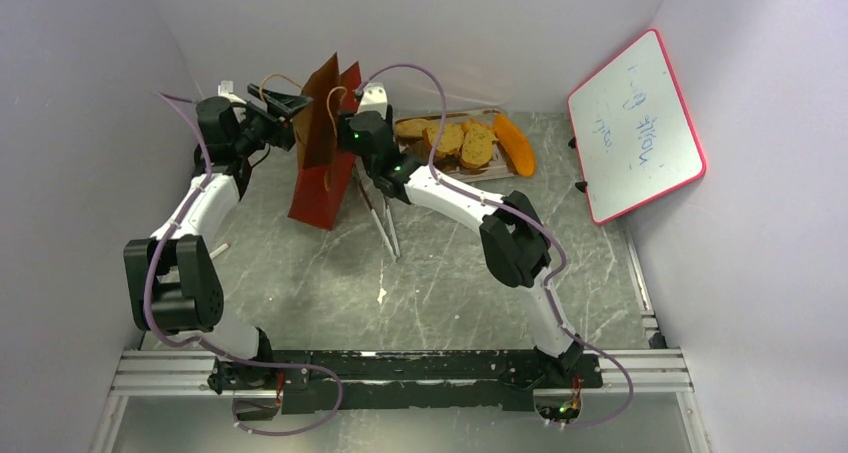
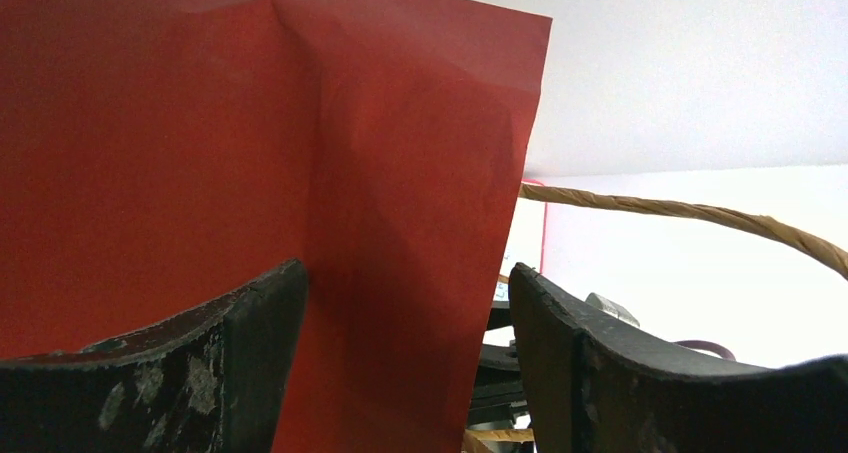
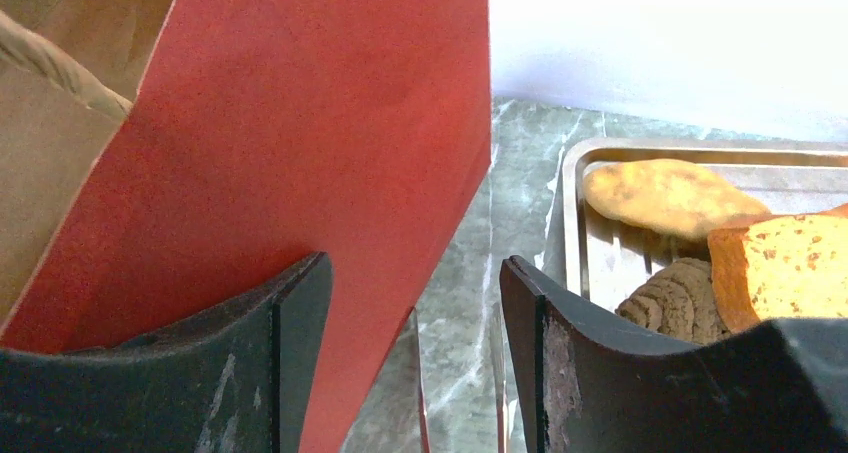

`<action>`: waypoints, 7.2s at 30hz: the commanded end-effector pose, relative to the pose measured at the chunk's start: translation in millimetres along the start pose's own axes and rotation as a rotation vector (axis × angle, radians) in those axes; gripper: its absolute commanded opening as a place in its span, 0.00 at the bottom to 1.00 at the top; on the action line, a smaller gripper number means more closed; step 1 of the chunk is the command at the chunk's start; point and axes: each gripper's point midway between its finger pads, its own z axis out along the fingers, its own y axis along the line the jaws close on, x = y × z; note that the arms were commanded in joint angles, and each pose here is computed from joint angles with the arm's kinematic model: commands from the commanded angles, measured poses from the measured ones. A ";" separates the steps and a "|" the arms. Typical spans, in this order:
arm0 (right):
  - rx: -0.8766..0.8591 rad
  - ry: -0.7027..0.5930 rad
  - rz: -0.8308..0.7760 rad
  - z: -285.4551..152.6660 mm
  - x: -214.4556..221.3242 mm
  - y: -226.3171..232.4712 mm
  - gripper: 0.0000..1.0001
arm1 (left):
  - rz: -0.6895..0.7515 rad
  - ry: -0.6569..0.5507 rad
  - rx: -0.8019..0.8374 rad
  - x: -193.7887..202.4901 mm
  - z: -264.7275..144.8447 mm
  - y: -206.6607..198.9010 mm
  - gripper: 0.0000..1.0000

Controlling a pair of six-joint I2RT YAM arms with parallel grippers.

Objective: Take the fake bread out of the paper bag
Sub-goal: Adjust the paper bag at the center of the board.

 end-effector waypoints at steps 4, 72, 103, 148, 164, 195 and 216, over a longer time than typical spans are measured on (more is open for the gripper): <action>-0.004 0.047 -0.028 1.9 15.2 -4.0 0.67 | -0.080 -0.147 -0.061 -6.5 -10.9 15.0 0.78; -0.131 0.009 0.053 -107.9 -75.1 78.9 0.73 | 0.251 -0.275 -0.321 -28.3 -70.7 45.4 0.92; -0.057 0.104 0.015 -51.7 -24.2 80.6 0.11 | 0.170 -0.285 -0.301 -33.4 -82.5 50.6 0.99; -0.097 0.080 0.003 -50.0 -47.0 78.2 0.08 | 0.450 0.231 -0.281 12.3 -62.7 72.3 0.99; -0.076 0.113 0.037 -40.1 -34.6 62.0 0.08 | 0.604 0.012 -0.182 -4.8 -79.8 5.5 0.99; -0.117 0.054 0.059 -53.4 -64.9 57.3 0.58 | 0.627 -0.723 -0.381 -79.6 -191.6 -19.7 0.99; -0.101 -0.026 0.002 -108.0 -101.4 44.4 0.78 | 0.576 -0.843 -0.497 -91.5 -219.0 -6.9 0.99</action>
